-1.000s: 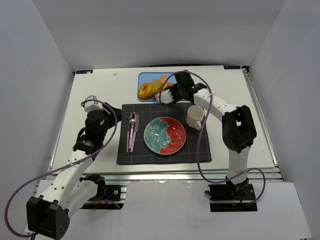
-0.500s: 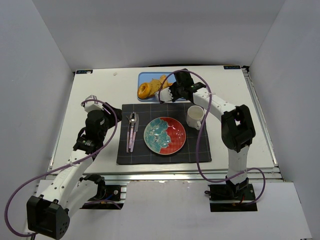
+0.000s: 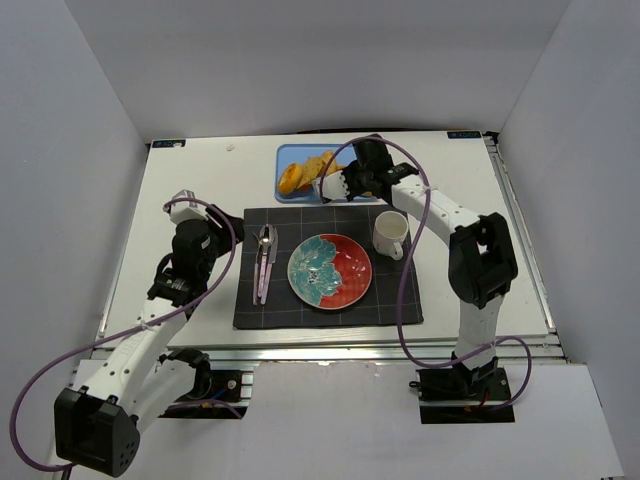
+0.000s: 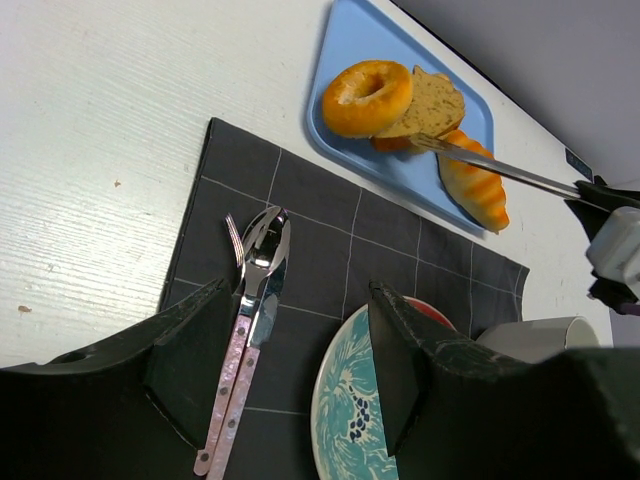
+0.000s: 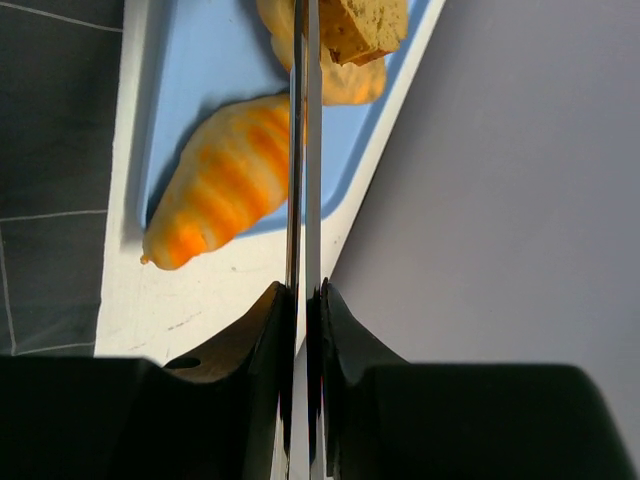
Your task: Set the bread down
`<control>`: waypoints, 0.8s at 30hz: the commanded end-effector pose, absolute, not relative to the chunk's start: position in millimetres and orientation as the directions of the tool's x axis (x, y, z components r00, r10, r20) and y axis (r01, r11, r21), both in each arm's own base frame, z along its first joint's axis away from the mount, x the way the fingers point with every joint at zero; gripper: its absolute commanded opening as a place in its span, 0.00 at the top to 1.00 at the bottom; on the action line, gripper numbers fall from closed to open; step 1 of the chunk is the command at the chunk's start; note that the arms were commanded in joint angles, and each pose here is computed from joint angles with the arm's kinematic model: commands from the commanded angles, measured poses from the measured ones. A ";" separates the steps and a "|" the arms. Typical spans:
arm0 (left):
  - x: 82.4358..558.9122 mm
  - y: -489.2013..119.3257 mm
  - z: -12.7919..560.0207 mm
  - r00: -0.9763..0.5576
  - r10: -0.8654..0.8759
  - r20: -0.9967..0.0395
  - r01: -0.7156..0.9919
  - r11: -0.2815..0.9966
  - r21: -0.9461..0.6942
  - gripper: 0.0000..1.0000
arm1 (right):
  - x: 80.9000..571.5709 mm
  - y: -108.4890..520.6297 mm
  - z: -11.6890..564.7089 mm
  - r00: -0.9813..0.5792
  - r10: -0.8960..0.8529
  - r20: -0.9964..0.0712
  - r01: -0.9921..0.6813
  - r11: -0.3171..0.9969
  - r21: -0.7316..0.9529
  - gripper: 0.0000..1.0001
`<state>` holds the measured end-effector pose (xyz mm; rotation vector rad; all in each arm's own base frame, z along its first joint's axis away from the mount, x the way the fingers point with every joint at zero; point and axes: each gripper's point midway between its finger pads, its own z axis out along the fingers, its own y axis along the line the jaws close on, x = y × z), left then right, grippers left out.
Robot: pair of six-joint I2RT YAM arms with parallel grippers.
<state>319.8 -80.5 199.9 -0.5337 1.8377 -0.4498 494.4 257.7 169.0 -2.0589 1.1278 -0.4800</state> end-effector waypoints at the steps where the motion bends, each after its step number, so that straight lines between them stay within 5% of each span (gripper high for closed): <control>1: 324.7 -81.0 212.7 -0.252 -0.572 -0.781 -0.123 0.819 -0.561 0.33 | 495.1 255.1 216.6 0.544 -0.839 -0.026 -0.492 -0.294 -0.820 0.92; 15: 322.5 -79.5 210.9 -0.246 -0.580 -0.777 -0.129 0.814 -0.567 0.33 | 478.7 233.7 242.3 0.527 -0.849 -0.038 -0.481 -0.261 -0.837 0.95; 24: 328.5 -83.9 209.7 -0.259 -0.575 -0.776 -0.119 0.816 -0.565 0.33 | 427.3 220.5 233.4 0.554 -0.825 -0.110 -0.537 -0.253 -0.805 0.95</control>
